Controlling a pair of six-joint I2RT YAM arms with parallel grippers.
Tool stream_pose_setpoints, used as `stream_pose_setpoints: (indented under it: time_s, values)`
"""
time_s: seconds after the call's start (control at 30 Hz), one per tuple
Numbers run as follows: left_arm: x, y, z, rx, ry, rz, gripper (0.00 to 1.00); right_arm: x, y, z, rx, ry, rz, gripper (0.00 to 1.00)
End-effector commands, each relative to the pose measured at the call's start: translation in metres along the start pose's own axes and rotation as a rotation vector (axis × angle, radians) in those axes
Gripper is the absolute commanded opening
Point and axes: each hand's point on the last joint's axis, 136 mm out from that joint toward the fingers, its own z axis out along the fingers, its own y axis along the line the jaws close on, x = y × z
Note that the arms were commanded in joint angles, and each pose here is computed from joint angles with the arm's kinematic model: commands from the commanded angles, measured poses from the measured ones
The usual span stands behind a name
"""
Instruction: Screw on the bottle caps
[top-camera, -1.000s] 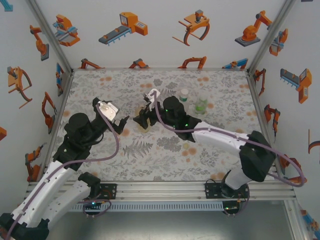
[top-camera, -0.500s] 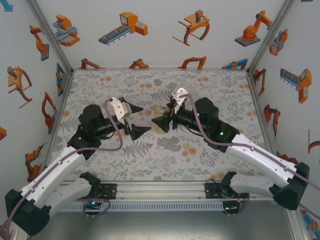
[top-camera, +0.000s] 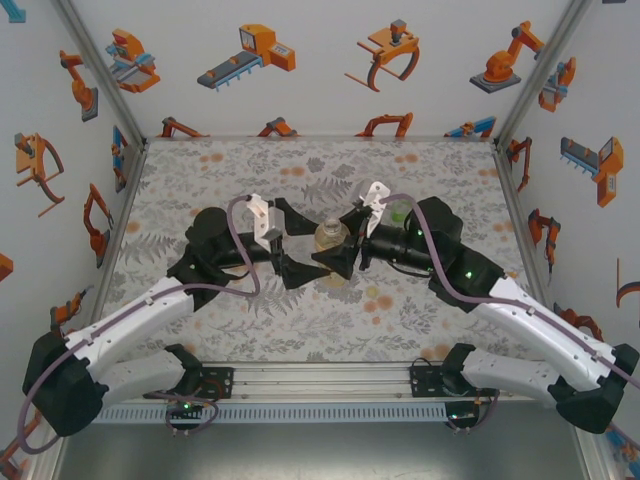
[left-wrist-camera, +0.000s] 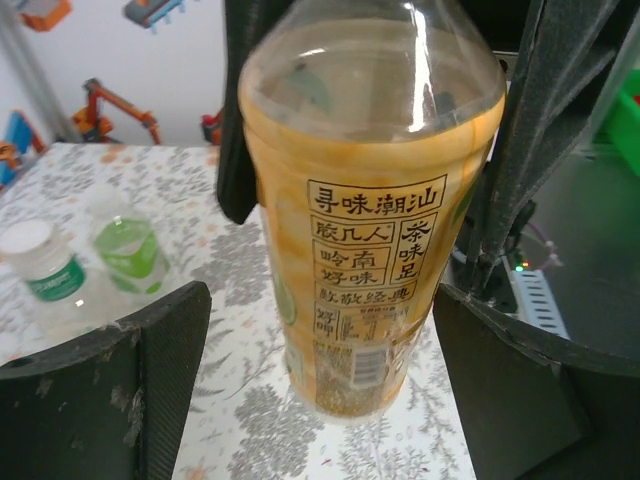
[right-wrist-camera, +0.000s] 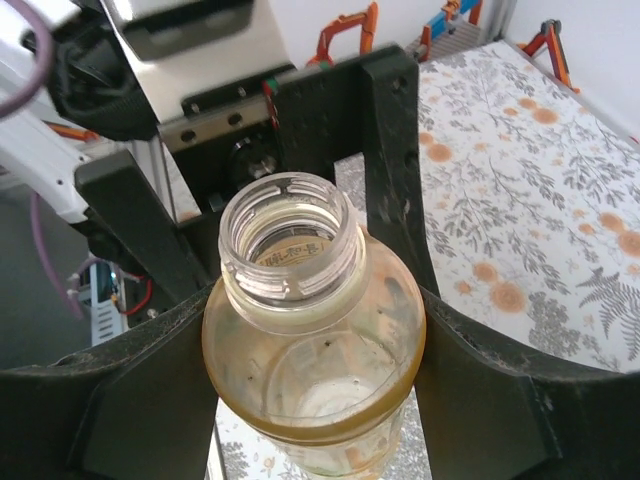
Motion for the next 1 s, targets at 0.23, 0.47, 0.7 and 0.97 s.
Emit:
stream_pose_setpoints:
  time_s: [0.23,0.47,0.7,0.97]
  values:
    - [-0.03,-0.032,0.011,0.177,-0.079,0.025,0.84,-0.053,0.017,-0.019,-0.05,-0.184,-0.032,0.4]
    - [-0.042,-0.033,0.014,0.159,-0.124,0.032,0.82,-0.068,0.021,-0.028,-0.063,-0.3,-0.053,0.39]
    - [-0.051,-0.029,0.017,0.132,-0.173,0.023,0.79,-0.073,0.029,-0.03,-0.112,-0.344,-0.048,0.37]
    - [-0.049,-0.024,0.019,0.098,-0.182,0.024,0.82,-0.077,0.032,-0.036,-0.123,-0.369,-0.048,0.35]
